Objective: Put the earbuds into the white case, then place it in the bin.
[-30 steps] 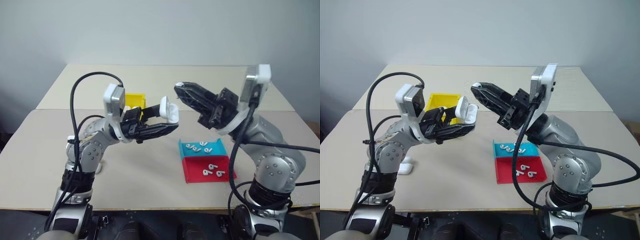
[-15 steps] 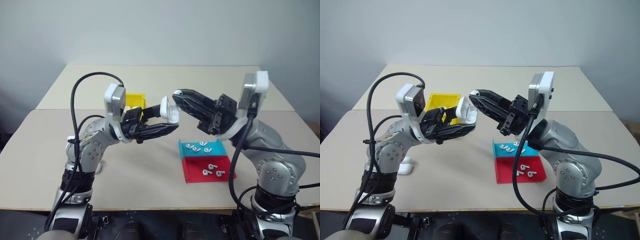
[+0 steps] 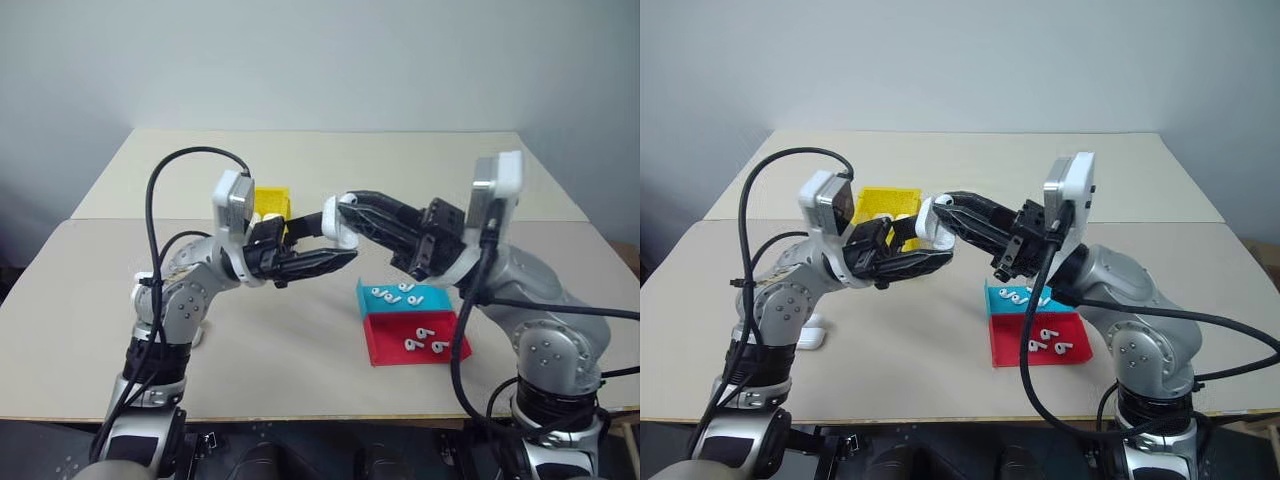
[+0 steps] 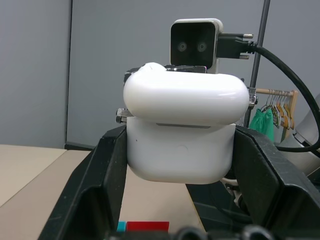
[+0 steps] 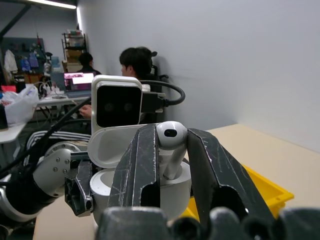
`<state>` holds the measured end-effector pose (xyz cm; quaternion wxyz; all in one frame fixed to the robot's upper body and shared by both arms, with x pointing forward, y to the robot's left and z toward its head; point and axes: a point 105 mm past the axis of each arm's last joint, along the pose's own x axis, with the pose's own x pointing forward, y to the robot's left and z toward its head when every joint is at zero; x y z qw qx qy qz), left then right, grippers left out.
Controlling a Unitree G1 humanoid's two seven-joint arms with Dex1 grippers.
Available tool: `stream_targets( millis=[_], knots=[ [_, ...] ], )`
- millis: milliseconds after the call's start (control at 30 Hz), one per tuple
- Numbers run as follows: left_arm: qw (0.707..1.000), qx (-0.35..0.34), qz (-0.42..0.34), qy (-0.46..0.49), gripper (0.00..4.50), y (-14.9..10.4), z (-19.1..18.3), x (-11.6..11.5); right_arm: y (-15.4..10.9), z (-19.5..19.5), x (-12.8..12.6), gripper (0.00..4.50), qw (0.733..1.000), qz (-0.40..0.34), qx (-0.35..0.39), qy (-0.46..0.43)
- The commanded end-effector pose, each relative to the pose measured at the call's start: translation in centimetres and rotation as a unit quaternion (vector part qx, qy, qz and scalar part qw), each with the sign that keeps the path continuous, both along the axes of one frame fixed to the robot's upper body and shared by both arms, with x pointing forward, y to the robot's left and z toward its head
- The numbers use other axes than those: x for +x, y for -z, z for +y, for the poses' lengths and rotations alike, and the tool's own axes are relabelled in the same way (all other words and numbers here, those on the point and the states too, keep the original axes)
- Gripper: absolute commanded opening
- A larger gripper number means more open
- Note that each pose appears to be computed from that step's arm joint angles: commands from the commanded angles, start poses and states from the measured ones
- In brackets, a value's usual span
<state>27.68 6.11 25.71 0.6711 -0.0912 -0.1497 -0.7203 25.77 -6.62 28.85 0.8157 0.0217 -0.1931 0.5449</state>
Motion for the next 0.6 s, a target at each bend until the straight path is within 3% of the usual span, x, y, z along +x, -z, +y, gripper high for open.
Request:
stream_targets(
  millis=[33,233,600],
  knots=[
    [1.0,-0.014,-0.026,0.006,2.83,-1.25,0.1,-0.53,0.02,0.26,-0.52,0.62,1.0,-0.023,-0.02,-0.001],
    [0.999,-0.016,-0.028,0.002,2.83,-1.24,0.26,-0.58,0.44,0.34,-0.23,0.62,0.999,-0.032,-0.039,0.004],
    [0.999,-0.024,-0.033,-0.01,2.83,-1.33,0.47,-0.29,0.82,0.35,-0.33,4.33,0.997,-0.041,-0.063,-0.006]
  ],
)
